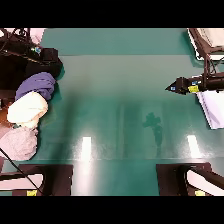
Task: Fold the shirts.
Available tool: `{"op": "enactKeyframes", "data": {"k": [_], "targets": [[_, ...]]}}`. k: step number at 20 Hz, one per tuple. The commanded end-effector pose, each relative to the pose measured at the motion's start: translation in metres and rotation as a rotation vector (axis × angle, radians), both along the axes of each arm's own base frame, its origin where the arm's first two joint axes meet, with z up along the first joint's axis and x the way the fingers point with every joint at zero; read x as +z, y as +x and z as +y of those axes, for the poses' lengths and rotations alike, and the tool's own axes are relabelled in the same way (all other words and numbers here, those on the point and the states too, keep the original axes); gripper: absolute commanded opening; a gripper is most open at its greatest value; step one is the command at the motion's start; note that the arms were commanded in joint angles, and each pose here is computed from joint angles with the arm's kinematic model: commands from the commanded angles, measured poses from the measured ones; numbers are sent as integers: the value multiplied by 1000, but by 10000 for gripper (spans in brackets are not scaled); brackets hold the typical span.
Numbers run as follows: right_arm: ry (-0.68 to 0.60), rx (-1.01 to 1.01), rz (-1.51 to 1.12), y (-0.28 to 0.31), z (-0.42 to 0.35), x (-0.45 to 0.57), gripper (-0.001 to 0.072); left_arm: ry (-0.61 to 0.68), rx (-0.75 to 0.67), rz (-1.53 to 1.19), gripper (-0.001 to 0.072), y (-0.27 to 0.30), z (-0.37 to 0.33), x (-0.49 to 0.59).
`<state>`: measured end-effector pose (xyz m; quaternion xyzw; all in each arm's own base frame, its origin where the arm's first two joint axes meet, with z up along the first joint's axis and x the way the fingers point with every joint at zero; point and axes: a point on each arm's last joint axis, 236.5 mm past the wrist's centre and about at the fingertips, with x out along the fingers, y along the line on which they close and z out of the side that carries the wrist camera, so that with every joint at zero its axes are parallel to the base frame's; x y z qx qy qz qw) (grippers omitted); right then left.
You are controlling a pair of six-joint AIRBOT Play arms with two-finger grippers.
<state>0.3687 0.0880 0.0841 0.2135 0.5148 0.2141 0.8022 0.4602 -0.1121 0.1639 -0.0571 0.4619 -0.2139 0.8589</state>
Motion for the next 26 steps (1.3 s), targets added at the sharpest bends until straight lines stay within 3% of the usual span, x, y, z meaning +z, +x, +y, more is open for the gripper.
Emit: {"op": "enactKeyframes", "data": {"k": [1,17,19,22,26], "targets": [[1,-1,-1,0,1,1,18,0,1,0,22,0,0,0],[1,1,0,0,1,1,19,22,35,-60,29,14,8,5],[3,7,7,-2,2,0,19,133,153,-138,529,38,44,7],[6,20,22,-6,4,-1,19,365,329,-223,551,71,115,-1],[8,29,31,-9,5,-1,18,396,418,-217,552,112,169,-53]]}}
